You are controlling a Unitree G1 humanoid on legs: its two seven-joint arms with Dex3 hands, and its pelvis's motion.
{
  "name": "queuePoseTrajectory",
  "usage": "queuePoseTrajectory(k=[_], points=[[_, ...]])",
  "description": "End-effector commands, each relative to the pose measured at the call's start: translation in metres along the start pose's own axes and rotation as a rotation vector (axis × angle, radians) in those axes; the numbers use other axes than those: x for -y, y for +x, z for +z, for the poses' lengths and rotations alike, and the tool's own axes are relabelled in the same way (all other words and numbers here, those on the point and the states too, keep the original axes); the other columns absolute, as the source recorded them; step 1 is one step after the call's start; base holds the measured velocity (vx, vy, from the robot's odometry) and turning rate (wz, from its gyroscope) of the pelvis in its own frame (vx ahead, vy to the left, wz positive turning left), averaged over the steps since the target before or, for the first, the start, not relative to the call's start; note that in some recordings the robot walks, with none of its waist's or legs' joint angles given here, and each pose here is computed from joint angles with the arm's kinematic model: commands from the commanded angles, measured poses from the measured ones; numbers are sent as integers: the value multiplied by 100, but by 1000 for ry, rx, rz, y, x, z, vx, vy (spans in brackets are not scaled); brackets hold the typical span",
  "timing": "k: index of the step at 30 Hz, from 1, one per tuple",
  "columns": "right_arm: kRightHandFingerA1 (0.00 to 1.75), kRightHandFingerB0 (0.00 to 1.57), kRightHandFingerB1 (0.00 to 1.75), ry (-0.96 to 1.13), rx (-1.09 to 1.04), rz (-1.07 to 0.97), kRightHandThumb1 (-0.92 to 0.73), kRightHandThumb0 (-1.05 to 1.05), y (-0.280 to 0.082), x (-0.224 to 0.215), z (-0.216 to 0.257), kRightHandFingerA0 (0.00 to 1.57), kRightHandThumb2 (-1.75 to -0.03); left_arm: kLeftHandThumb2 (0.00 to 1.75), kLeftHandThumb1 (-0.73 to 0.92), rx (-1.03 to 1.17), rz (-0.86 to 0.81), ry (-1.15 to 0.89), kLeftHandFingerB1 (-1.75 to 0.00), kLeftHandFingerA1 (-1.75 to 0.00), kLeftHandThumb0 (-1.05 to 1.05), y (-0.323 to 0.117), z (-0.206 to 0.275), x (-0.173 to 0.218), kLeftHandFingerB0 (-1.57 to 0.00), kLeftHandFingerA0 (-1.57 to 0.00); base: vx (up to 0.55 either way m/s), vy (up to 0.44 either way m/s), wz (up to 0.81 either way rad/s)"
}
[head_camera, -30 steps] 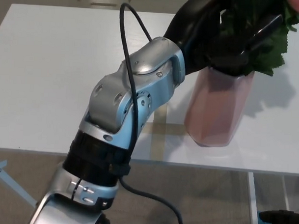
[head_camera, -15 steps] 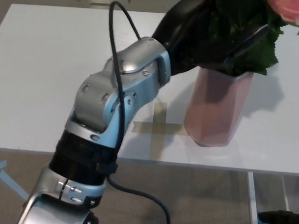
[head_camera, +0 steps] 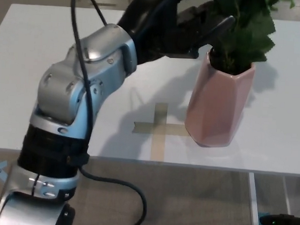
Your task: Use the left hand to pick up the rose and then lift and insert it into the pink vase.
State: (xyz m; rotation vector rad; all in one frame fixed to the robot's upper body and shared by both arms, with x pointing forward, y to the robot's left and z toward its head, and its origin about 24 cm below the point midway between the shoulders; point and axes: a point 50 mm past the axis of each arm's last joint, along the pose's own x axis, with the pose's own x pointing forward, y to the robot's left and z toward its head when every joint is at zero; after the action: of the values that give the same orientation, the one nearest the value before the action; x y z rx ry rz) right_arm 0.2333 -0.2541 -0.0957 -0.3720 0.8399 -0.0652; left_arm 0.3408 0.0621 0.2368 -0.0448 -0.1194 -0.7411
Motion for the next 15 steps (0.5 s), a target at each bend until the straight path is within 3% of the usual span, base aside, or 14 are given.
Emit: queuePoseTrajectory(k=[1, 3, 4, 8, 15], points=[[41, 55, 39, -10, -29, 3, -66, -36, -1, 0, -9, 59, -60, 59, 53, -36, -106, 127, -15, -4, -85, -14, 19, -13, 0, 0, 0, 0, 0], [41, 55, 39, -10, -29, 3, -66, -36, -1, 0, -9, 59, -60, 59, 53, -38, -110, 128, -15, -4, -85, -14, 19, -13, 0, 0, 0, 0, 0], [41, 55, 39, -7, -30, 5, -66, -36, -1, 0, -8, 59, -60, 85, 43, -63, -135, 198, -10, -2, -77, -19, 26, -18, 0, 0, 0, 0, 0], [41, 55, 39, -11, -30, 3, -66, -36, -1, 0, -9, 60, -60, 85, 43, -107, -193, 354, -10, -2, -77, -24, 36, -22, 0, 0, 0, 0, 0], [41, 56, 39, -23, -29, 7, -66, -35, -2, -1, -10, 60, -60, 84, 44, -148, -247, 454, -9, -1, -78, -29, 40, -23, 0, 0, 0, 0, 0]])
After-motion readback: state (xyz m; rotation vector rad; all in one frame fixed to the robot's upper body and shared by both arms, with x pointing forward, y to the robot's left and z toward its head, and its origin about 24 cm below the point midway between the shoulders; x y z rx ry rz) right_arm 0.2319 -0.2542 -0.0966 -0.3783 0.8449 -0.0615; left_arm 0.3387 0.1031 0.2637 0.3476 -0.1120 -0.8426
